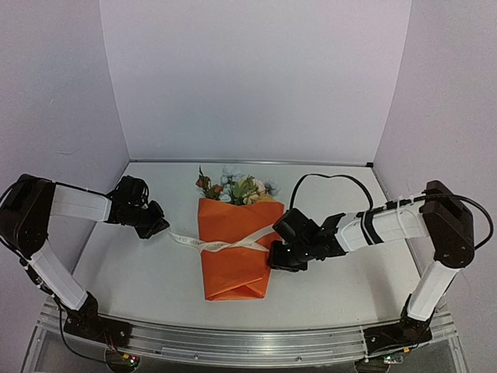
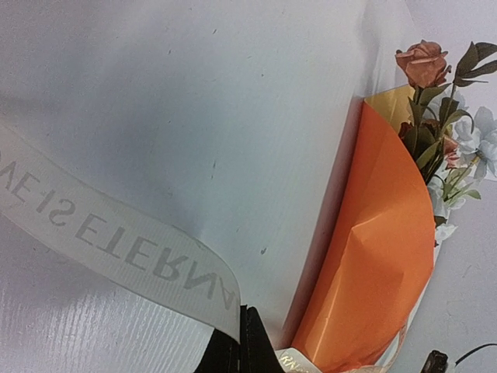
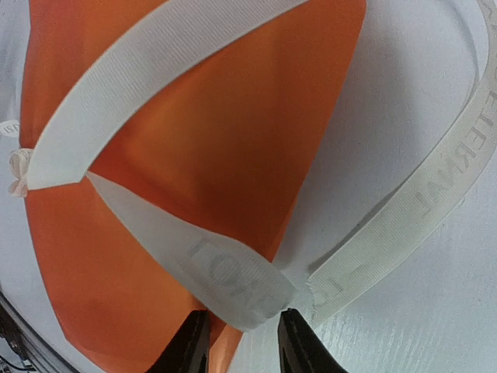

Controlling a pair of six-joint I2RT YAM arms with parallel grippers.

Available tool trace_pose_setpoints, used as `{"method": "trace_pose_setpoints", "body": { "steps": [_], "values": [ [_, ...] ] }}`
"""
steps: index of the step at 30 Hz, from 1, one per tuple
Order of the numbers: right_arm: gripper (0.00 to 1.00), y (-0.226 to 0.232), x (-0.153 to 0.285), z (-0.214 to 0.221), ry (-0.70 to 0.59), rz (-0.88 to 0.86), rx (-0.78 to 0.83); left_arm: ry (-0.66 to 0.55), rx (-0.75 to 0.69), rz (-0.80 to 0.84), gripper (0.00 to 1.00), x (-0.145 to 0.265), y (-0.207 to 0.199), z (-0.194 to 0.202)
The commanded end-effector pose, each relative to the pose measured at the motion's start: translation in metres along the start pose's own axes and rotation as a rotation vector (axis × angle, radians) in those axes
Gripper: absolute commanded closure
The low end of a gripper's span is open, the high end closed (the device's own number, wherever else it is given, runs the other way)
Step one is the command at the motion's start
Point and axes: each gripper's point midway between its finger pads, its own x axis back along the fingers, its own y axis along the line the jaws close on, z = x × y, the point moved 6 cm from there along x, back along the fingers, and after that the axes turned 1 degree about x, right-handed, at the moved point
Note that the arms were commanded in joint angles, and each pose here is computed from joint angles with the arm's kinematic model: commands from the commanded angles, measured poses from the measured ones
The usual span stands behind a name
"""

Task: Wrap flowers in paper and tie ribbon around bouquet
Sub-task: Cross the ribbon over the folded bouquet.

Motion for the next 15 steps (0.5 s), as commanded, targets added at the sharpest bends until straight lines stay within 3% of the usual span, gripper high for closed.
{"method": "trace_pose_setpoints", "body": {
  "steps": [1,8,15],
  "values": [
    [0.72,0.001,0.003,-0.014,-0.088,0.023,-0.003,-0.034,-0.042,0.023,1.0,0.005,-0.016,-0.009],
    [0.75,-0.006,0.006,-0.021,-0.144,0.095,0.022,-0.034,-0.044,0.018,1.0,0.004,-0.016,-0.01],
    [0.99,0.0,0.008,-0.036,-0.195,0.152,0.079,-0.04,-0.056,0.016,1.0,0.003,-0.018,-0.013]
  ]
}}
